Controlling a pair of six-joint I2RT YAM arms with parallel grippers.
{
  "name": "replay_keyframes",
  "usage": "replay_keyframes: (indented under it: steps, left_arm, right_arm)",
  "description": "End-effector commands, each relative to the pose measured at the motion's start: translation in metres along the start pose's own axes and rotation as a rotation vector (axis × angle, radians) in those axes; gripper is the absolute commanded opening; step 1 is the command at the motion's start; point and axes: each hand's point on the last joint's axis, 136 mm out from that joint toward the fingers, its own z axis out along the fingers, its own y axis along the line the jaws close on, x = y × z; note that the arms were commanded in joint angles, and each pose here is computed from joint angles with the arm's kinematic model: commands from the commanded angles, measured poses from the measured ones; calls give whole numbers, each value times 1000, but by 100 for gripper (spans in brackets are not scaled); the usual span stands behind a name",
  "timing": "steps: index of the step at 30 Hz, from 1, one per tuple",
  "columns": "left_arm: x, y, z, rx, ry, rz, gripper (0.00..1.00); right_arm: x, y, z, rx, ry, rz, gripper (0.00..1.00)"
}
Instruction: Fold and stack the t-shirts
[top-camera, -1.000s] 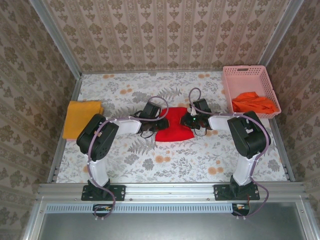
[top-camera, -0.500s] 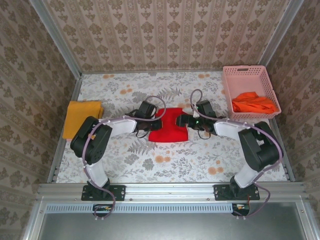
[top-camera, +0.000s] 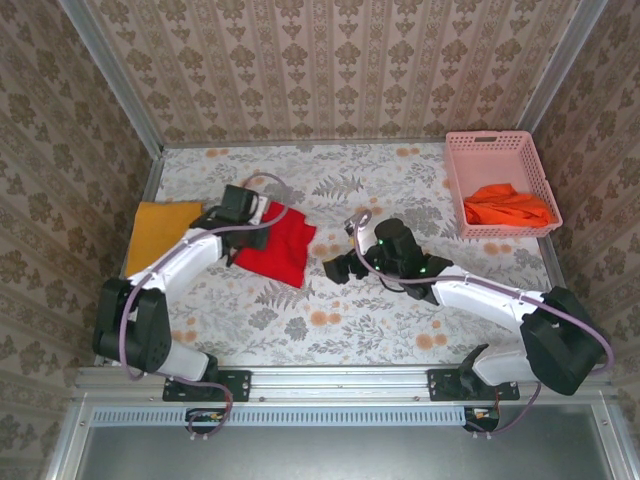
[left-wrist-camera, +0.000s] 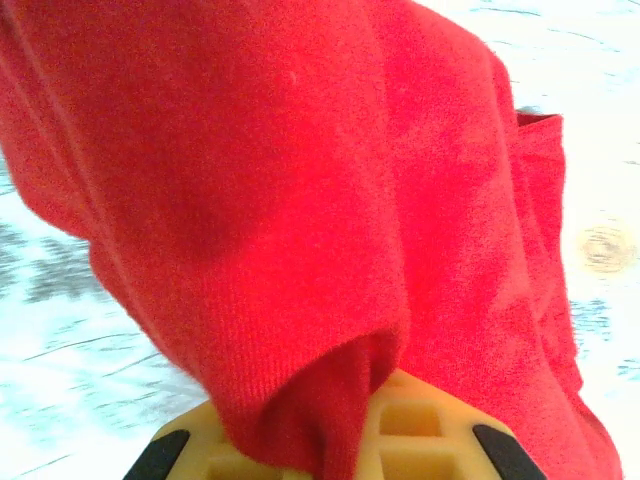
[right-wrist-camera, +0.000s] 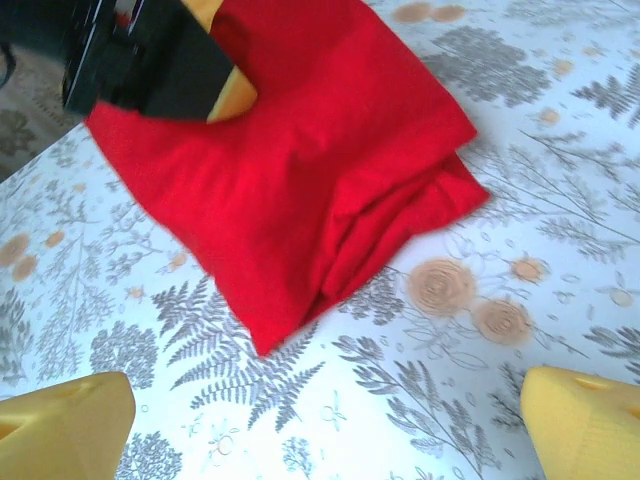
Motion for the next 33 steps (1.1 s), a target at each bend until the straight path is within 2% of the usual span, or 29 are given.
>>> replay_keyframes:
  steps: [1,6,10,16,33]
  left_arm:
    - [10,26,-18,-16,8,87,0]
    - [6,67,-40,-76,-30,112,0]
    - [4,94,-57,-87,-48,114,0]
    - [-9,118,-79,-114,-43,165,0]
    - [-35,169,-131,-169,-87,85,0]
  right_arm:
    - [-29,15,2,-33,-71,-90,100]
    - [-35,25,10,-61,-77,-109,100]
    - [-26,24,20,-65,-50,-107,100]
    - [-21,22,23,-59,-36,-104,100]
    - [-18,16,31,-41,-27,-106,100]
